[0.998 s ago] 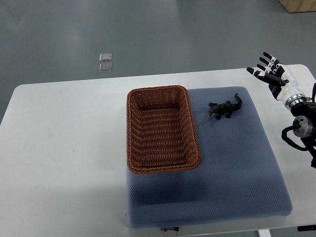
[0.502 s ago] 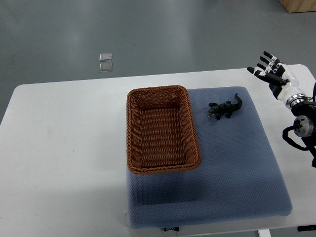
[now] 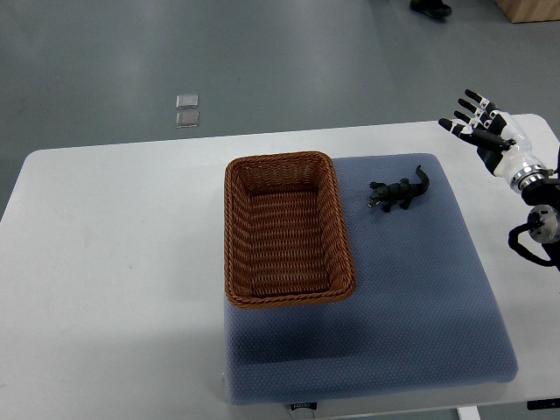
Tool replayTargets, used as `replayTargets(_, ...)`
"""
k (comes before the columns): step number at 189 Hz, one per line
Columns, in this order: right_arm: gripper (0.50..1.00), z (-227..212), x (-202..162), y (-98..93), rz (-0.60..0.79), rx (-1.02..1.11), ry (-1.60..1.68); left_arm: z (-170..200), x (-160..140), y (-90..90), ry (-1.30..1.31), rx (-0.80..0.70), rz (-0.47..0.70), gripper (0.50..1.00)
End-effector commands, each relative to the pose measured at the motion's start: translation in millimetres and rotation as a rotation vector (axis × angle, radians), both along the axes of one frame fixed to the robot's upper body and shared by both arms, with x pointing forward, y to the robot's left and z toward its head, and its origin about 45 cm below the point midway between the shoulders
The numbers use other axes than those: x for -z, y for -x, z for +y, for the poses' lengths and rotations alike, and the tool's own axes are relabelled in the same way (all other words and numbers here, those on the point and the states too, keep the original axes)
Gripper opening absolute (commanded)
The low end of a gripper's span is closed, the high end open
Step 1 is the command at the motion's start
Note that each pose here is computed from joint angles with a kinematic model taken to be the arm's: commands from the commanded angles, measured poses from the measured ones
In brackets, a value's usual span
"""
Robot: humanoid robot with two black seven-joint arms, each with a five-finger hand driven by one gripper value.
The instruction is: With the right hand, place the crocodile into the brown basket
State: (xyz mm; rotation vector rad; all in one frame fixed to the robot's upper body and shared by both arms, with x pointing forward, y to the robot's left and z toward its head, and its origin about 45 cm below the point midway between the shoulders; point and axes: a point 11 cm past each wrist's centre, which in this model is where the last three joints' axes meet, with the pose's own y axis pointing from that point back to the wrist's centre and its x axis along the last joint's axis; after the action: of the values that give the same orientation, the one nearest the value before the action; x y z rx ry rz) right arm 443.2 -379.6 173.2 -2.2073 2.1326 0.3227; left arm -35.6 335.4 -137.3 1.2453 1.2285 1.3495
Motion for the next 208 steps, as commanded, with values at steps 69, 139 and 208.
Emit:
replayTargets(69, 0.926, -5.8, -24.4, -5.6, -0.043, -0.090, 0.004, 0.0, 0.0, 0.0, 0.000, 0.000, 0.000, 1.000)
replayTargets(139, 0.926, 34.6, -48.4, -13.2, -0.080, -0.387, 0.492, 0.0, 0.0, 0.0, 0.000, 0.000, 0.000, 1.000)
replayTargets(208, 0.926, 90.3, -33.4, -2.7, -0.101, -0.745, 1.050, 0.0, 0.0, 0.0, 0.000, 0.000, 0.000, 1.000)
